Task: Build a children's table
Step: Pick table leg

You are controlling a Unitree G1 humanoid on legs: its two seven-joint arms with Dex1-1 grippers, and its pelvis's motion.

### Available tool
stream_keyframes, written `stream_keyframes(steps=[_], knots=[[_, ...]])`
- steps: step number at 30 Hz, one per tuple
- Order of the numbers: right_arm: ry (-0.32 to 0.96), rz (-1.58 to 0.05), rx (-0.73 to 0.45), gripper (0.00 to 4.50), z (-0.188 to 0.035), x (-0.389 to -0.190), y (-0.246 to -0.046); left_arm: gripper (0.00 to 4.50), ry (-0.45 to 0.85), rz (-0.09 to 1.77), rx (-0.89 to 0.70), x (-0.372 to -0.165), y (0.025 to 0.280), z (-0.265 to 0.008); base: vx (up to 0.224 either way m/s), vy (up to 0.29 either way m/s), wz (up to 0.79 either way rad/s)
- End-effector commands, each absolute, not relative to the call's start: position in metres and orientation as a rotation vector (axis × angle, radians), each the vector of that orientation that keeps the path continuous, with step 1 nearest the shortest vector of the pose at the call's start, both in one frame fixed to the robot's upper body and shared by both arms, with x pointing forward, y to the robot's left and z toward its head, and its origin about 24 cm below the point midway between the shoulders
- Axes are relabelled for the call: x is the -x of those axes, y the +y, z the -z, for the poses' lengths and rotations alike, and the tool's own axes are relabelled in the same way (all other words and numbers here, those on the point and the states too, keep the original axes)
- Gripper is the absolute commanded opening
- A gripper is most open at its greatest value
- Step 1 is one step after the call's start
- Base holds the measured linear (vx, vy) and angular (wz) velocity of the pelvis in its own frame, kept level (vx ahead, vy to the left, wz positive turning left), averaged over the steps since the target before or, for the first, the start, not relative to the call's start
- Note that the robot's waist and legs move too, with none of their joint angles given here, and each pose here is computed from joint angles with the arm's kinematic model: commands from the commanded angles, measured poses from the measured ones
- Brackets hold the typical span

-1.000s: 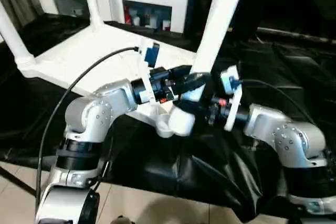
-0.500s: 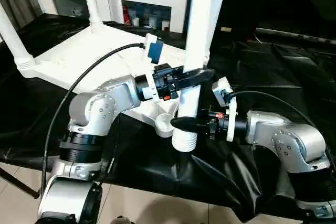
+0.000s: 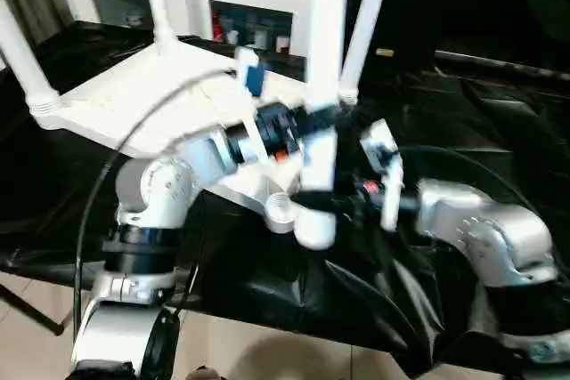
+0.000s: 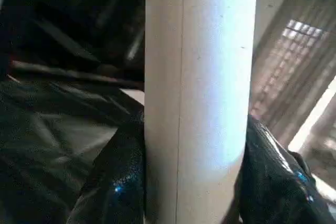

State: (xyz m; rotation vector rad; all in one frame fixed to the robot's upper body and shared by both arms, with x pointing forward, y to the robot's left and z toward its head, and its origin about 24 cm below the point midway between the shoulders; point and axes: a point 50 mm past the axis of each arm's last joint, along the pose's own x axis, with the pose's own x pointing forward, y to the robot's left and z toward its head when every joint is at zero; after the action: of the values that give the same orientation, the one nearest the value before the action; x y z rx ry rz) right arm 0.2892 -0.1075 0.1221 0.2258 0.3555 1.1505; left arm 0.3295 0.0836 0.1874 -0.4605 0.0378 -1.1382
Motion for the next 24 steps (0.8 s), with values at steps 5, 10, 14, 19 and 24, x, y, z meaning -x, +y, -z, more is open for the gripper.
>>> stream_keyframes(steps=[5,10,14,19,24], knots=[[0.370,-0.999,-0.209,3.26,-0.121,-0.301,-0.108,1.85,-0.070,1.157,0.389,-0.327,0.078,-0.197,0.000,0.000,0.00],[0.363,-0.964,-0.230,3.29,-0.123,-0.305,-0.105,1.85,-0.073,1.180,0.366,-0.324,0.076,-0.198,0.000,0.000,0.00],[0.365,-0.945,-0.227,3.29,-0.125,-0.308,-0.106,1.85,-0.076,1.205,0.347,-0.323,0.074,-0.196,0.000,0.000,0.00],[0.373,-0.944,-0.197,3.29,-0.125,-0.309,-0.108,1.85,-0.061,1.230,0.315,-0.321,0.073,-0.194,0.000,0.000,0.00],[0.369,-0.963,-0.190,3.29,-0.125,-0.308,-0.106,1.85,-0.028,1.225,0.290,-0.322,0.073,-0.189,0.000,0.000,0.00]])
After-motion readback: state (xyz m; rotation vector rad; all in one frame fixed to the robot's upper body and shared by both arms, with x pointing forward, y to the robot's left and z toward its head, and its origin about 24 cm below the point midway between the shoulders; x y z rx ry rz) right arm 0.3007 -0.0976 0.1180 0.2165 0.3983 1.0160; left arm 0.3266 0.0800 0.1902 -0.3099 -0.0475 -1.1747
